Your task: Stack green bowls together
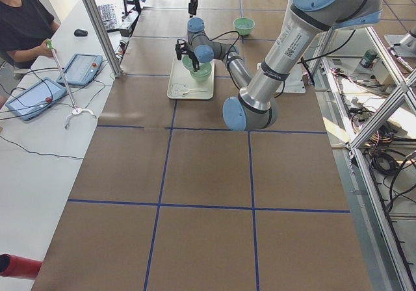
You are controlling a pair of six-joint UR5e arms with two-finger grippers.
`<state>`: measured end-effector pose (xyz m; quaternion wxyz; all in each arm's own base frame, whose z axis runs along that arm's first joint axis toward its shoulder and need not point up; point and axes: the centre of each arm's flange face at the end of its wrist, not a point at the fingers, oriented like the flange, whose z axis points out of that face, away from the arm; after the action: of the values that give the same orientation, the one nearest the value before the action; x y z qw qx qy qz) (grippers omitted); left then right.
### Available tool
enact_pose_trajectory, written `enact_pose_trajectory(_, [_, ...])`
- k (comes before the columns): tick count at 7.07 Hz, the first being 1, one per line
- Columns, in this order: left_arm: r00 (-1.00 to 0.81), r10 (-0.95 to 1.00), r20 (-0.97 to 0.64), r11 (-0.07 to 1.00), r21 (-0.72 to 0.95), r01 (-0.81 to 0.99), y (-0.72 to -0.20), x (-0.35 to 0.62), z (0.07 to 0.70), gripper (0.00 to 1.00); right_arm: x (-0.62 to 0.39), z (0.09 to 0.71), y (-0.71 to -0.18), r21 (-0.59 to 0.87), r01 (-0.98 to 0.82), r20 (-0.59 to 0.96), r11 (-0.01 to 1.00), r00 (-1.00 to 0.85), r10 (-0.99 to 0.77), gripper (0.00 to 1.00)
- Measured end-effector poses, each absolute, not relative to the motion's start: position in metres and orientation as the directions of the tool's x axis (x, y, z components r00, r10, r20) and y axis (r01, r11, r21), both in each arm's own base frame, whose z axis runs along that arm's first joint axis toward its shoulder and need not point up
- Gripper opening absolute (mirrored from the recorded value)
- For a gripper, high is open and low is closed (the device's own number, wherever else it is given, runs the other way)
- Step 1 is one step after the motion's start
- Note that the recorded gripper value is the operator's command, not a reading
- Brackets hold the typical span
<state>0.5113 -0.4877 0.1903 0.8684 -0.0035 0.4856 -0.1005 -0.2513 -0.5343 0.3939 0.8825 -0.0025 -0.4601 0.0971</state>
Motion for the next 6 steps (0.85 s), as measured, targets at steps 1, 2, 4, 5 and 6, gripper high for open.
enact_pose_trajectory(1, [0.516, -0.169, -0.840, 0.981, -0.093, 0.170, -0.480, 0.521, 0.191, 0.00, -0.252, 0.394, -0.535, -0.094, -0.169, 0.811, 0.981, 0.558, 0.173, 1.00])
enact_pose_trajectory(2, [0.520, -0.163, -0.839, 0.982, -0.087, 0.168, -0.474, 0.526, 0.192, 0.00, -0.252, 0.394, -0.535, -0.093, -0.169, 0.811, 0.981, 0.559, 0.173, 1.00])
enact_pose_trajectory(4, [0.524, -0.161, -0.836, 0.982, -0.084, 0.167, -0.471, 0.528, 0.195, 0.17, -0.252, 0.394, -0.535, -0.093, -0.169, 0.811, 0.981, 0.559, 0.173, 1.00])
enact_pose_trajectory(5, [0.525, -0.162, -0.835, 0.982, -0.084, 0.168, -0.470, 0.528, 0.196, 0.99, -0.252, 0.394, -0.535, -0.094, -0.168, 0.811, 0.981, 0.559, 0.173, 1.00])
enact_pose_trajectory(6, [0.528, -0.161, -0.834, 0.982, -0.084, 0.166, -0.469, 0.531, 0.197, 1.00, -0.252, 0.394, -0.535, -0.094, -0.168, 0.811, 0.981, 0.559, 0.173, 1.00])
